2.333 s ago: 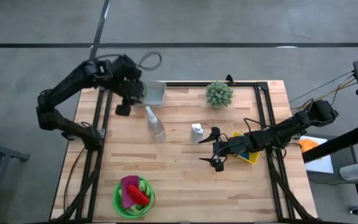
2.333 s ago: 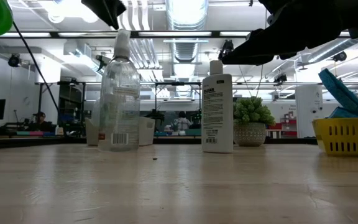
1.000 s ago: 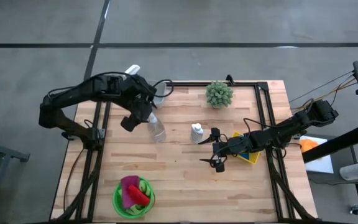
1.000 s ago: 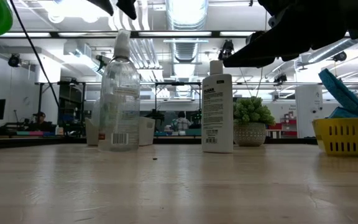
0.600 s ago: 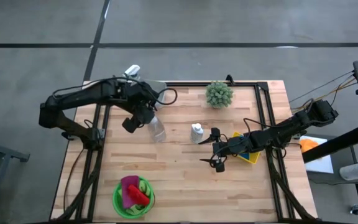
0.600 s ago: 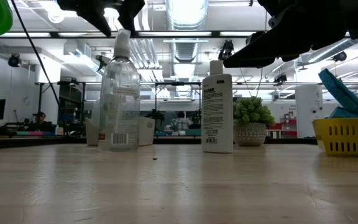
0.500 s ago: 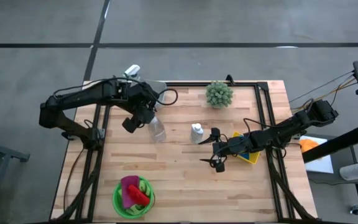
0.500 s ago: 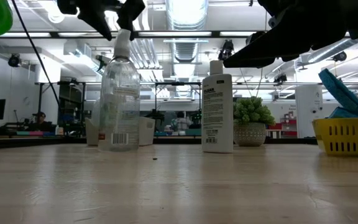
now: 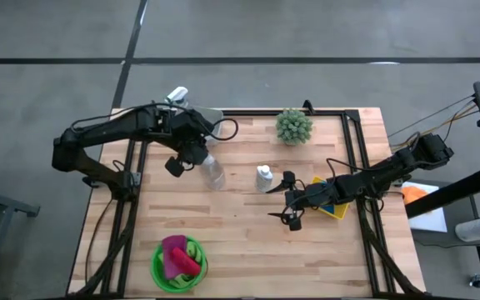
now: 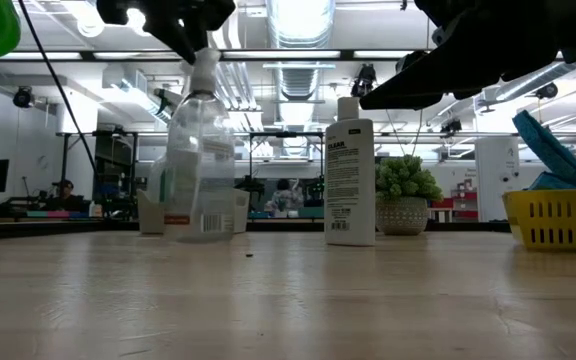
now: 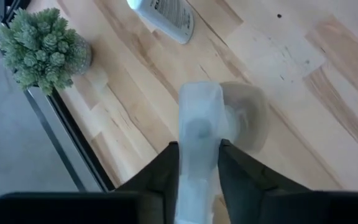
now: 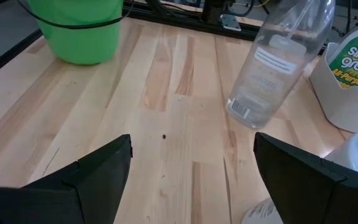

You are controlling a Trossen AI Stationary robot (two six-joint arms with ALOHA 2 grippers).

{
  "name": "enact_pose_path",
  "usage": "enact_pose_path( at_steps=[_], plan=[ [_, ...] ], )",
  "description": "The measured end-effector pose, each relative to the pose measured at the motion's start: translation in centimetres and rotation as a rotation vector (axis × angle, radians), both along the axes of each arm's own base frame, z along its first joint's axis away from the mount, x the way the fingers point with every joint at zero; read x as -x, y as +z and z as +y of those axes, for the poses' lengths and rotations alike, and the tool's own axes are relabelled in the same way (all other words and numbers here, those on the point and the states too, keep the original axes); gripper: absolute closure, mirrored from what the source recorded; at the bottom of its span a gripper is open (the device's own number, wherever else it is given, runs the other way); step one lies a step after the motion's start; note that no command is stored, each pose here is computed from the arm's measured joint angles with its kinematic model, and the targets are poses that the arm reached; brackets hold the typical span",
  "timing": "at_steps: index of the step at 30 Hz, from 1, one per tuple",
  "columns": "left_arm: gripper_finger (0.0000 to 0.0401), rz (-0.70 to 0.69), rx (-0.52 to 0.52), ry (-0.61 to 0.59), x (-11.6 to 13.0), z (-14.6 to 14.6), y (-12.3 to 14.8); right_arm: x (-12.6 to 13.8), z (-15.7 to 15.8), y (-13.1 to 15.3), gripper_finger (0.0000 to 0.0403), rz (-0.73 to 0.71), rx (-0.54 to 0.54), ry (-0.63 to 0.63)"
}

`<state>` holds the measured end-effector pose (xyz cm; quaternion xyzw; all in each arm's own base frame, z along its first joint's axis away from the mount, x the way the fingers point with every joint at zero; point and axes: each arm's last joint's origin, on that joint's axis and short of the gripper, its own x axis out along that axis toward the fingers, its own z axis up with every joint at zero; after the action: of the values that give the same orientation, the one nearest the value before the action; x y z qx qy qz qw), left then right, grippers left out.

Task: Pick & Place Kitchen Items
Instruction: Put the transparent spray bottle into the gray bin

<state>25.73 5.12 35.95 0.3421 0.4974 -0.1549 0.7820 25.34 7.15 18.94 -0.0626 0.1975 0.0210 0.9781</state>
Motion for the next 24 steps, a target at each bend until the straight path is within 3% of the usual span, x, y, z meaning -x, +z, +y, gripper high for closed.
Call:
enact_pose_path(
  at_steps=[6, 12, 18, 24],
  plan=[
    [0.0335, 0.000, 0.004, 0.000, 0.11, -0.03, 0.12, 0.00, 0.00, 0.00, 0.0069, 0.000, -0.001, 0.001],
    [0.0342, 0.000, -0.009, 0.009, 0.16, 0.00, 0.29, 0.00, 0.01, 0.00, 0.0069, 0.001, -0.001, 0.002],
    [0.0353, -0.027, 0.013, 0.124, 0.19, 0.15, 0.54, 0.00, 0.01, 0.00, 0.0069, 0.001, -0.001, 0.003],
    [0.0398, -0.024, 0.029, 0.129, 0.32, 0.09, 0.57, 0.01, 0.07, -0.01, 0.0069, 0.003, -0.014, 0.020]
  ],
)
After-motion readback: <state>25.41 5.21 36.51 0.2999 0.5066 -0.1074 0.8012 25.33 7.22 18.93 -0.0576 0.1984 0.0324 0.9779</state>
